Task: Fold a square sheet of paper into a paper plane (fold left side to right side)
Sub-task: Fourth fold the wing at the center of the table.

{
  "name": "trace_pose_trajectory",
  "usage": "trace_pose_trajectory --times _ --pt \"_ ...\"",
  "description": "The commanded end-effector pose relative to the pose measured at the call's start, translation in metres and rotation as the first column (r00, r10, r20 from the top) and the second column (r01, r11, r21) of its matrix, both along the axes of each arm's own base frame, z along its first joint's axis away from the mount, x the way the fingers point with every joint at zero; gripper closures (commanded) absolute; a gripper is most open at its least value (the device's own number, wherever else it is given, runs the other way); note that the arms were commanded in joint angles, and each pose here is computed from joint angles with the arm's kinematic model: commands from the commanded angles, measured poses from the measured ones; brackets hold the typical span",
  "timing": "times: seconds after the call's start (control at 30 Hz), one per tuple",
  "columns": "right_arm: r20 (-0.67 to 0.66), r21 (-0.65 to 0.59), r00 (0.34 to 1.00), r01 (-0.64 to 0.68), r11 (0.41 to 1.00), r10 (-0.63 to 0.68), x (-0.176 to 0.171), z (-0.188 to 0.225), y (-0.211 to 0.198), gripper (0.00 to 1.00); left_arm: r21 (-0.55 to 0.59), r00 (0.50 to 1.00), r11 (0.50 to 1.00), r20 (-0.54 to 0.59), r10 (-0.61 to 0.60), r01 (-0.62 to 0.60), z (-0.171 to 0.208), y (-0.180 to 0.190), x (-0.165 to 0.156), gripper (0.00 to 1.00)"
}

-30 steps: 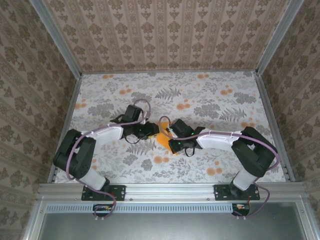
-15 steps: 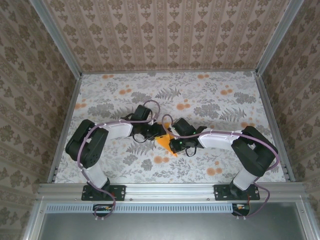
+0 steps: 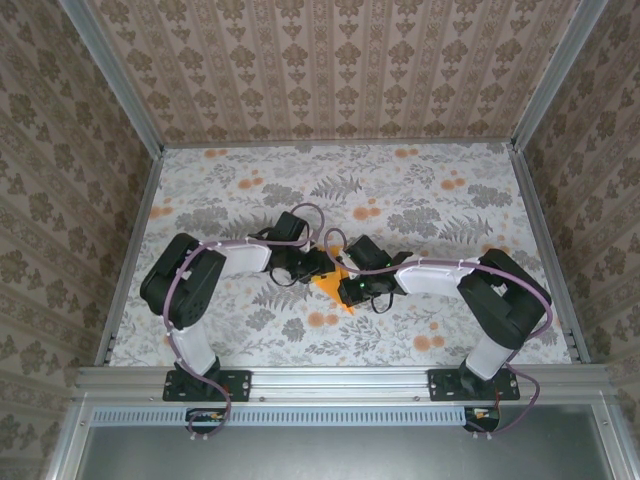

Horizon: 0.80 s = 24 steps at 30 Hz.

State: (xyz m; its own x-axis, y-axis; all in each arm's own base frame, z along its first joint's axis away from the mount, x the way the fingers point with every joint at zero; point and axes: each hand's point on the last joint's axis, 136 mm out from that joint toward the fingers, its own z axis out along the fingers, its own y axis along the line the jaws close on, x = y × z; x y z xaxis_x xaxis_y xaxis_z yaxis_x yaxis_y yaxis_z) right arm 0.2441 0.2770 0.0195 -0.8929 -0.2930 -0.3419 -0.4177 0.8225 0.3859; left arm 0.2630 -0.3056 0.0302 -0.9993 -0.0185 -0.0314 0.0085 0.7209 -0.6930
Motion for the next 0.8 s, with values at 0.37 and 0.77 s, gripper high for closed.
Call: trace_pose_trajectory --times 0.37,0.77 --pt "-0.009 0.134 1.000 0.016 0.991 -0.015 0.006 0.031 0.005 0.69 0.080 0.999 0.997 -0.033 0.021 -0.018 -0.014 0.007 0.000 0.60" --pt "-0.142 0.356 0.983 0.163 0.920 -0.118 0.041 0.041 0.000 0.61 0.079 1.000 0.997 -0.021 0.016 -0.015 -0.011 0.006 0.000 0.60"
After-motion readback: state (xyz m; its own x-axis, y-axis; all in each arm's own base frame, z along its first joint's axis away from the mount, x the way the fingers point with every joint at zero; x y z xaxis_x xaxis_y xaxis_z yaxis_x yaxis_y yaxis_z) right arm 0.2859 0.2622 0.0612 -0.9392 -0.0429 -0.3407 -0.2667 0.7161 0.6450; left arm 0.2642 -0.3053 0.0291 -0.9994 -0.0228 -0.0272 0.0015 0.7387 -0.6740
